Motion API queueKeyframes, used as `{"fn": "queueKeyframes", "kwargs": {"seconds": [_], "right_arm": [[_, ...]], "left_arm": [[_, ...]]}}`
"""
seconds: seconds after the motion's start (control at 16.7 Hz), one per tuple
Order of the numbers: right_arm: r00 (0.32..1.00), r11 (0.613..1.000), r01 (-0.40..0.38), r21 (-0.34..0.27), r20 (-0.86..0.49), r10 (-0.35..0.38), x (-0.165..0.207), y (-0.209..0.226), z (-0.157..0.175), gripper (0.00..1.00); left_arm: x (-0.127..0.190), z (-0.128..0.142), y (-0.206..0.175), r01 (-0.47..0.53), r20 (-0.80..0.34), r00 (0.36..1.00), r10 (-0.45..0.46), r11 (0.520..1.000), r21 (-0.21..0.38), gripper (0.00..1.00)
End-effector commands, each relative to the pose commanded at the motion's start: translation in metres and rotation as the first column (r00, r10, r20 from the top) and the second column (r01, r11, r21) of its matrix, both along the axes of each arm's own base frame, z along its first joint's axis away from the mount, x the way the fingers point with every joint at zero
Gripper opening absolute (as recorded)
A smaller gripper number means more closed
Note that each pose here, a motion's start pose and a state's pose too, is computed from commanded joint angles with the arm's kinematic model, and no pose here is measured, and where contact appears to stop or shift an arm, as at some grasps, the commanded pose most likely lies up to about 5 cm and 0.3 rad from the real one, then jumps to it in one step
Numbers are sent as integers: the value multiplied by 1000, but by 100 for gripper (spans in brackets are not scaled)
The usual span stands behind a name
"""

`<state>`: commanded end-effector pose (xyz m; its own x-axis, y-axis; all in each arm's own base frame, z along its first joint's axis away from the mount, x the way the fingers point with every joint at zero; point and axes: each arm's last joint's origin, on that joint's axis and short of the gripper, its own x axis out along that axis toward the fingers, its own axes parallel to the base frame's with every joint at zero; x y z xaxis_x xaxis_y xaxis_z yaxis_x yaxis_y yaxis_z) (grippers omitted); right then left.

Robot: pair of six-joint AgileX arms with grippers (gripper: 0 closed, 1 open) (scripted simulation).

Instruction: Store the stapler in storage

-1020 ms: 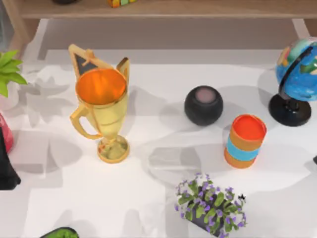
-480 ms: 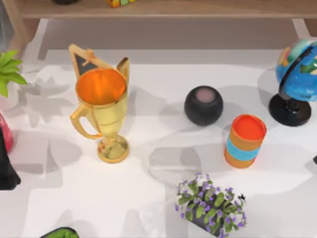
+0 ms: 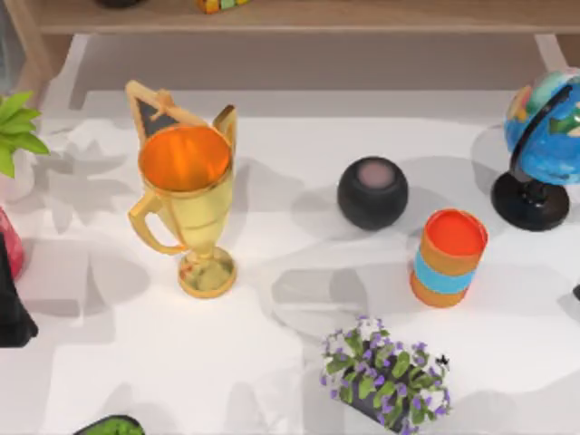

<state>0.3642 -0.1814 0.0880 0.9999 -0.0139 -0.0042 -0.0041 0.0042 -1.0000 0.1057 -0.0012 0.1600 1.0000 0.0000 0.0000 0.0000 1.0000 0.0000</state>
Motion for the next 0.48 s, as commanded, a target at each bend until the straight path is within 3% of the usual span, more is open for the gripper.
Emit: {"fn": "queueKeyframes", "kwargs": {"seconds": [0.48], "right_arm": [[1000, 1000, -2, 3, -3, 2, -17, 0, -1, 0]], "left_arm": [[0, 0, 0, 0, 0, 1000, 0, 1000, 0, 100]]}}
